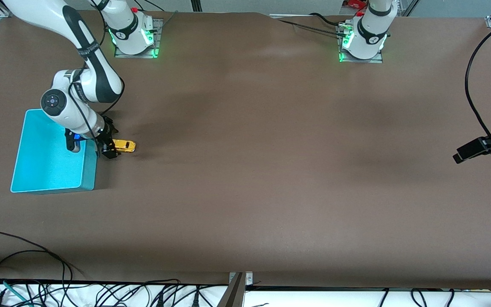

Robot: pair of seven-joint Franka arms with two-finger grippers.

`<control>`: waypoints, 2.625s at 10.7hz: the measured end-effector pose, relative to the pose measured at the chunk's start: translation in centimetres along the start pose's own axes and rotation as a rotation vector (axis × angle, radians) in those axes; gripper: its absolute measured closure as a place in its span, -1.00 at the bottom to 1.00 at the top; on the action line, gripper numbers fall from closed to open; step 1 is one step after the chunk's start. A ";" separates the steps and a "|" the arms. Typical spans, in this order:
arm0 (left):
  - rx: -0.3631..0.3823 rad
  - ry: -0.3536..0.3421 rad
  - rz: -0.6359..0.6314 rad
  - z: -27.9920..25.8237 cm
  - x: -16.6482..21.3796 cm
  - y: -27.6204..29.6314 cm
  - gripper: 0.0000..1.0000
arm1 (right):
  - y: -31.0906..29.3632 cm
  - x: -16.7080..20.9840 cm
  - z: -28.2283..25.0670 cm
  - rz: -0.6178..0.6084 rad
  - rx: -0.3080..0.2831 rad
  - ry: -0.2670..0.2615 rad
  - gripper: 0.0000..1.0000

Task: Wind up and store yellow beetle car
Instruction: 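Grasp the yellow car with the right gripper and lift it, then lower the car into the teal bin and open the right gripper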

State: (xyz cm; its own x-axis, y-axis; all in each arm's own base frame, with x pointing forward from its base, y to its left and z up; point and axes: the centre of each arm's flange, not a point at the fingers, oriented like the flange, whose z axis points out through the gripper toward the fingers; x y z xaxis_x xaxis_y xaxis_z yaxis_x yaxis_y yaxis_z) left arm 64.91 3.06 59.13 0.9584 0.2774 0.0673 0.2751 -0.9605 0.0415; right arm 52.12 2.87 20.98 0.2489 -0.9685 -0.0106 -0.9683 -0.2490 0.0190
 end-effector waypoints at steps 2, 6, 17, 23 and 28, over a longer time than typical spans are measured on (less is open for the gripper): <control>0.000 -0.001 0.014 0.0 0.0 -0.1 -1.00 | 0.2 0.0 1.3 0.019 0.011 0.001 -1.00; 0.005 -0.018 0.016 0.1 -0.2 -0.3 -1.00 | 1.0 -0.2 2.5 0.041 0.014 0.001 -0.44; 0.019 -0.074 0.024 1.2 -0.5 -0.7 -1.00 | -3.2 -1.2 -6.5 0.015 0.027 0.009 0.08; 0.020 -0.080 0.026 1.5 -0.6 -0.7 -1.00 | -1.2 14.0 -10.9 0.070 -0.059 0.046 0.08; 0.023 -0.098 0.031 2.4 -0.7 -0.4 -1.00 | 1.4 18.6 -3.3 0.136 -0.076 0.075 0.08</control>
State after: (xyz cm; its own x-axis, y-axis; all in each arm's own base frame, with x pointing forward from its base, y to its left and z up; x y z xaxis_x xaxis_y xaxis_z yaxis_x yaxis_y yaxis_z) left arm 64.29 3.23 56.72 0.9690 0.2454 -0.0294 0.2460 -0.9691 0.0175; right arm 55.43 -15.55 24.07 0.1191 -0.9903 0.0722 -0.9895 -0.1124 0.0907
